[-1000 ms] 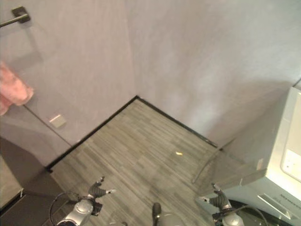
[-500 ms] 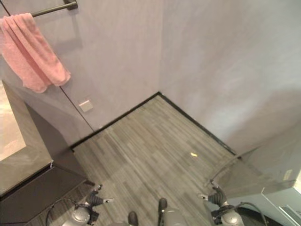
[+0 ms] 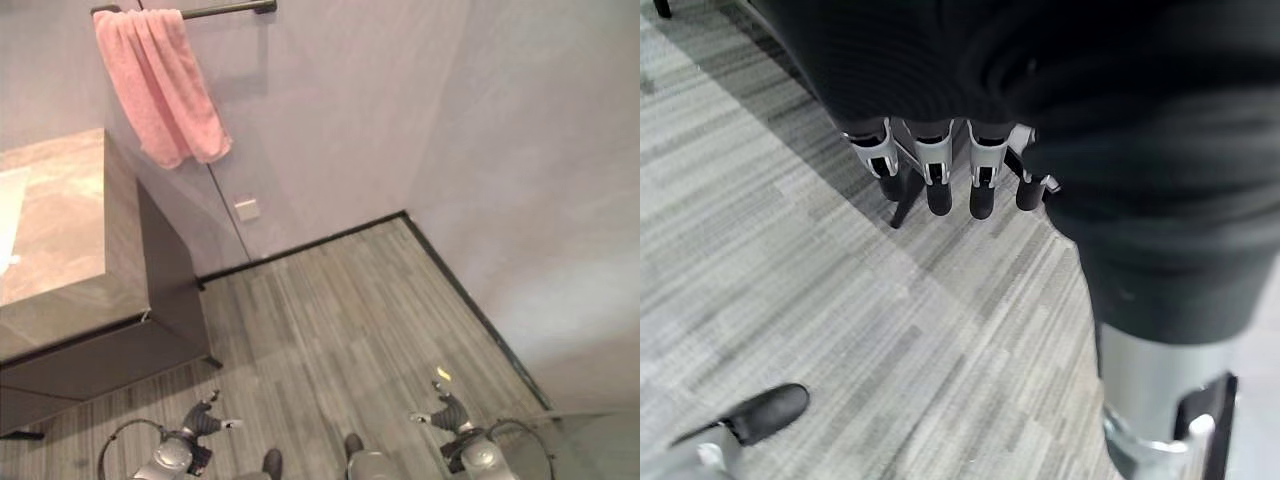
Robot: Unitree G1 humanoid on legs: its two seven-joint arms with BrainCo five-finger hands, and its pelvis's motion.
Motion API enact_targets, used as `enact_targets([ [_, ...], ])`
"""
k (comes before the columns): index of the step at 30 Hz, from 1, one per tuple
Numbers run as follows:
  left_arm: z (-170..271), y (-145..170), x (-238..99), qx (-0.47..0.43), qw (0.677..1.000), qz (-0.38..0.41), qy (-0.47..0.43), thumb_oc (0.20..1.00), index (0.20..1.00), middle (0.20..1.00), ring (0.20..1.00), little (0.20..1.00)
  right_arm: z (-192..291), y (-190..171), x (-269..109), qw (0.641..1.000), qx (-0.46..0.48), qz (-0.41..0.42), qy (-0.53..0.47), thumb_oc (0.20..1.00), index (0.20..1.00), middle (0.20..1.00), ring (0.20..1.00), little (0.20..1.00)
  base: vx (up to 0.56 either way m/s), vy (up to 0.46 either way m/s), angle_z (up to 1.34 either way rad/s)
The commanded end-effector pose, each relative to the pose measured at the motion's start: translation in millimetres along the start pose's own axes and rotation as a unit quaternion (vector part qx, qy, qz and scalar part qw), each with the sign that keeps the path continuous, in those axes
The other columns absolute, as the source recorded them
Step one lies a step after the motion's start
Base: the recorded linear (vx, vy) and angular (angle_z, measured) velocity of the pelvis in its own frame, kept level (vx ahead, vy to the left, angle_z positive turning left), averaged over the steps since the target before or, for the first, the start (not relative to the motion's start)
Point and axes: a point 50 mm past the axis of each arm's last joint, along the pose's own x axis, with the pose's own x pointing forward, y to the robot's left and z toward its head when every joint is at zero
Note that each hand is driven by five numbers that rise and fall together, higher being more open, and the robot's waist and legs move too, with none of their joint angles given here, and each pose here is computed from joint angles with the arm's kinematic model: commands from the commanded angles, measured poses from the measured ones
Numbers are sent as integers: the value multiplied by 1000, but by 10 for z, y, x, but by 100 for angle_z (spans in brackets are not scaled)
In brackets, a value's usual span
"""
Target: Put brush and paste in cup on sink, flatten towel.
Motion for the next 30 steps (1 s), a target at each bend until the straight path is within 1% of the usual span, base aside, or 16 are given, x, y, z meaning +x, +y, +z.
enact_targets([
  [1, 12, 320, 22, -37, 998, 57, -2, 1000, 1000, 1000, 1000, 1000, 21, -52, -51, 1000, -7, -6, -24, 1000, 1000, 1000, 1000, 1000, 27, -279, 60],
  [4, -36, 303, 11, -66, 996, 61, 10, 1000, 1000, 1000, 1000, 1000, 63, -93, -70, 999, -21, -10, -38, 1000, 1000, 1000, 1000, 1000, 14, -338, 57],
  [7, 69, 278, 48, -52, 997, 59, -3, 1000, 1000, 1000, 1000, 1000, 133, -158, -89, 996, -69, -23, -56, 1000, 1000, 1000, 1000, 1000, -81, -206, 91],
  [8, 123, 247, 64, -44, 998, 54, -9, 1000, 1000, 1000, 1000, 1000, 130, -148, -154, 996, -59, -23, -67, 1000, 1000, 1000, 1000, 1000, -110, -150, 109],
  [11, 152, 203, 64, -40, 998, 47, -18, 1000, 1000, 1000, 1000, 1000, 157, -78, -147, 995, -74, -6, -72, 1000, 1000, 1000, 1000, 1000, -48, -45, 157],
  [13, 214, 225, 84, -34, 998, 49, -28, 1000, 1000, 1000, 1000, 1000, 191, -12, -130, 994, -68, 5, -79, 1000, 1000, 1000, 1000, 1000, -32, -16, -46],
  [18, 139, 247, 71, -13, 999, 42, -17, 1000, 1000, 1000, 1000, 1000, 281, 104, -87, 992, -84, 26, -93, 1000, 1000, 1000, 1000, 1000, 36, 82, -24],
  [23, 184, 381, 88, 4, 998, 54, -26, 1000, 1000, 1000, 1000, 1000, 362, 148, -85, 990, -82, 35, -113, 1000, 1000, 1000, 1000, 1000, 15, 50, -19],
  [27, 165, 410, 75, 1, 998, 64, -28, 1000, 1000, 1000, 1000, 1000, 400, 138, -62, 987, -101, 33, -118, 1000, 1000, 1000, 1000, 1000, 17, -131, 21],
  [30, 165, 416, 71, -14, 997, 69, -28, 1000, 1000, 1000, 1000, 1000, 425, 124, -49, 987, -106, 32, -120, 1000, 1000, 1000, 1000, 1000, 80, -222, -32],
])
